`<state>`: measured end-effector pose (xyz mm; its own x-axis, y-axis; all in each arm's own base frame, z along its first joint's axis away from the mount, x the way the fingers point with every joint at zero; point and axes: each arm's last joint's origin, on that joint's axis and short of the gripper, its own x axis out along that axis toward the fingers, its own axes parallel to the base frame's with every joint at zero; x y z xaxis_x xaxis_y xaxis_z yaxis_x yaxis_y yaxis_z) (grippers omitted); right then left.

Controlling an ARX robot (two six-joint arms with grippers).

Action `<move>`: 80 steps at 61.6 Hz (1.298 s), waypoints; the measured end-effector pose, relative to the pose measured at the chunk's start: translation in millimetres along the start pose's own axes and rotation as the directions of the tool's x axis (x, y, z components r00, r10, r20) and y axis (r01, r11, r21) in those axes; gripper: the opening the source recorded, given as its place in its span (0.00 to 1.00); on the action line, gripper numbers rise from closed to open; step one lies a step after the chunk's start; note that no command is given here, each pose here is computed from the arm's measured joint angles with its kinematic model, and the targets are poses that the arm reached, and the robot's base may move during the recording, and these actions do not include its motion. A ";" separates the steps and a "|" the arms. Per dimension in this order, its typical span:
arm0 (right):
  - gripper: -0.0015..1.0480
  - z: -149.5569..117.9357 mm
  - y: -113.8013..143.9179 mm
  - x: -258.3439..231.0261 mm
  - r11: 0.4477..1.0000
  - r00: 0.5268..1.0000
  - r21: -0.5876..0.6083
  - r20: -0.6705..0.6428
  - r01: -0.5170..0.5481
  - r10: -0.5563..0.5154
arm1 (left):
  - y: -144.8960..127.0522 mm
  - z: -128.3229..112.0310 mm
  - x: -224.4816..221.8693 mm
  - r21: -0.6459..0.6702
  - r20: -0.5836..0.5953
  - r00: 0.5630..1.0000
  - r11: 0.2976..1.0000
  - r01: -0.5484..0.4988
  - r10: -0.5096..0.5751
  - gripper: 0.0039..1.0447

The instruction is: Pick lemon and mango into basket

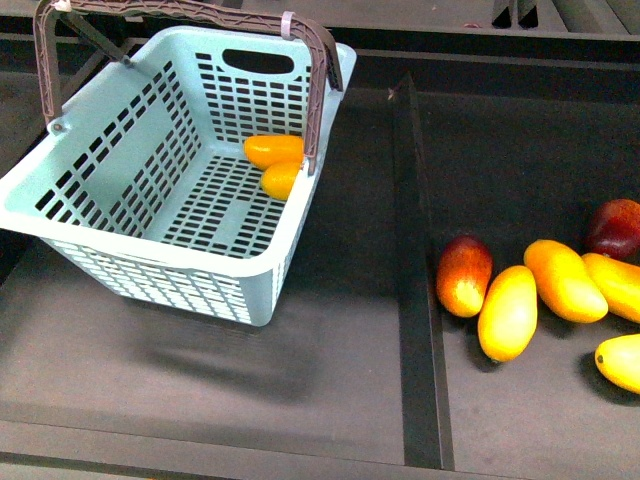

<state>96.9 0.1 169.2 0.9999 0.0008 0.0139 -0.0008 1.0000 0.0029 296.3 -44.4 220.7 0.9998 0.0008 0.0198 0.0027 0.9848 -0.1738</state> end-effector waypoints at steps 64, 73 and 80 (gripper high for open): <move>0.92 0.0 0.0 0.0 1.000 1.000 0.000 0.000 0.000 0.000 | 52.6 -44.9 -154.8 0.163 -0.030 1.000 0.987 0.004 0.001 0.03; 0.92 0.0 0.0 0.0 1.000 1.000 0.000 0.000 0.000 0.000 | 52.0 -41.1 -162.2 0.163 -0.018 1.000 0.987 0.004 -0.002 0.03; 0.92 0.0 0.0 0.0 1.000 1.000 0.000 0.000 0.000 0.000 | 51.7 -39.2 -167.8 0.163 -0.012 1.000 0.987 0.004 -0.002 0.03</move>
<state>96.9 0.1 169.2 0.9999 0.0008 0.0139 -0.0008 1.0000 0.0029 129.4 -0.5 169.8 1.0000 -0.0034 0.0086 0.0035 0.9999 -0.0109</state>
